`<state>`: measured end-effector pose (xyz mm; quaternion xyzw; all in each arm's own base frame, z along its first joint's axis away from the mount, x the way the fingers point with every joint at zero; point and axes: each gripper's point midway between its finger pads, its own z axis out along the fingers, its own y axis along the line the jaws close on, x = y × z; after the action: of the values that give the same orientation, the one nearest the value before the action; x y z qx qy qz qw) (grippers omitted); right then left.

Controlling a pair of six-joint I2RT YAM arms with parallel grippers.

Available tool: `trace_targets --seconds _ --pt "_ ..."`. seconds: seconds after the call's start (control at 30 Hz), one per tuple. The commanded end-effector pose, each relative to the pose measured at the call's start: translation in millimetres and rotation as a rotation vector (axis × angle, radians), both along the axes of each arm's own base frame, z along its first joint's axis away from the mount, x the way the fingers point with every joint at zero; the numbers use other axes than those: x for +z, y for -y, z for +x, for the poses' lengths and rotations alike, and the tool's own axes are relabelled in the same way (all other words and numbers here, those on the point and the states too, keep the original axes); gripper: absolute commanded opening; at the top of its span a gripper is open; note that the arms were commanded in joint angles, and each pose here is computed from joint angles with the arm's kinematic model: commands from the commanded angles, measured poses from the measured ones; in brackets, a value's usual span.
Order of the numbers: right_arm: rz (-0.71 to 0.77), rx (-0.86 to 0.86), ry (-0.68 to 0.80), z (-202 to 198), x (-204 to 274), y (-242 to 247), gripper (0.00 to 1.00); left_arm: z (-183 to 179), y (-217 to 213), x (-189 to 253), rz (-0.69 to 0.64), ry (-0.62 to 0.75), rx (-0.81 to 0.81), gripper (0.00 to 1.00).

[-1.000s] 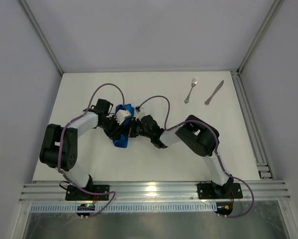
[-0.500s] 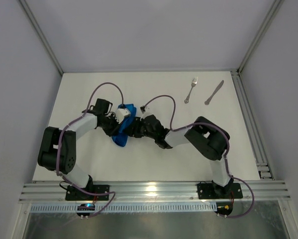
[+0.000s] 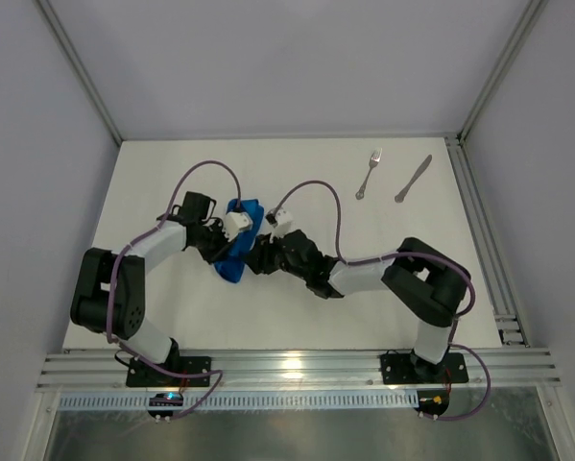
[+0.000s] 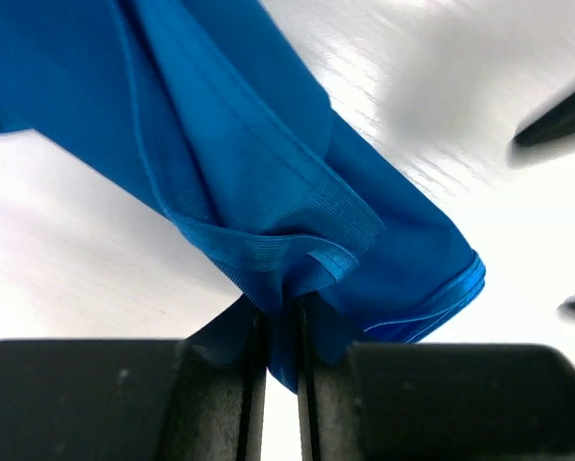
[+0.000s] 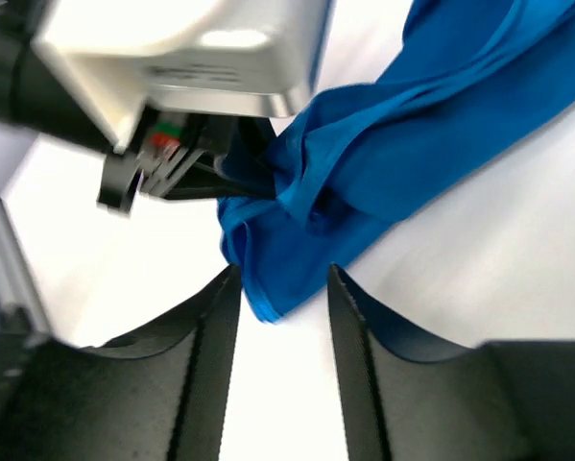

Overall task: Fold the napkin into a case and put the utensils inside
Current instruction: Stuff the top corner of the smaller-rectangle-folded napkin into the folded napkin.

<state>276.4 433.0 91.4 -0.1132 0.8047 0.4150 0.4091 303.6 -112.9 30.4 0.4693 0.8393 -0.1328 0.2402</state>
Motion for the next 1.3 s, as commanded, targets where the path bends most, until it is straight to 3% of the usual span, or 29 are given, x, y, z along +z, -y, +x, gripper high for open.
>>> trace_targets --seconds 0.0,0.07,0.2,0.3,0.33,0.37,0.47,0.53,0.63,0.7,1.0,1.27 --pt "-0.066 0.061 0.616 17.1 84.5 24.2 0.47 -2.8 9.4 16.4 -0.031 0.059 -0.14 0.15" --pt "-0.182 0.144 0.782 14.6 80.6 28.0 0.52 -4.3 7.3 16.0 -0.011 0.058 -0.179 0.15" --pt "-0.261 0.361 0.929 2.0 60.5 1.7 0.55 -8.5 5.0 13.7 0.014 0.026 -0.246 0.15" --pt "-0.251 0.354 1.134 -3.5 71.9 -6.8 0.6 -10.3 4.7 11.6 0.016 0.01 -0.252 0.15" --pt "-0.261 0.344 1.135 -2.7 57.8 -6.6 0.61 -11.2 5.0 11.7 0.014 0.009 -0.254 0.15" --pt "-0.201 0.28 1.171 -0.2 74.0 -6.5 0.61 -11.2 5.0 11.7 0.014 0.009 -0.254 0.15" --pt "-0.027 0.165 1.054 -1.5 85.5 5.2 0.6 -10.6 2.8 10.8 0.026 0.003 -0.245 0.15" --pt "0.104 0.163 0.89 -10.8 86.8 8.2 0.57 -10.8 1.7 9.6 0.031 0.005 -0.242 0.15" --pt "0.193 0.186 0.697 -24.4 80.4 4.2 0.57 -9.5 2.2 8.5 0.028 0.006 -0.234 0.16" --pt "0.176 0.169 0.612 -24.3 68.3 3.5 0.57 -7.0 3.4 10.1 0.022 0.014 -0.221 0.17" --pt "0.474 -0.098 0.035 -6.5 45.3 -1.4 0.5 -7.3 5.8 13.2 0.003 0.021 -0.204 0.18" --pt "0.385 -0.161 -0.103 2.0 8.6 -18.5 0.5 -8.5 8.4 12.9 -0.012 0.013 -0.205 0.19"
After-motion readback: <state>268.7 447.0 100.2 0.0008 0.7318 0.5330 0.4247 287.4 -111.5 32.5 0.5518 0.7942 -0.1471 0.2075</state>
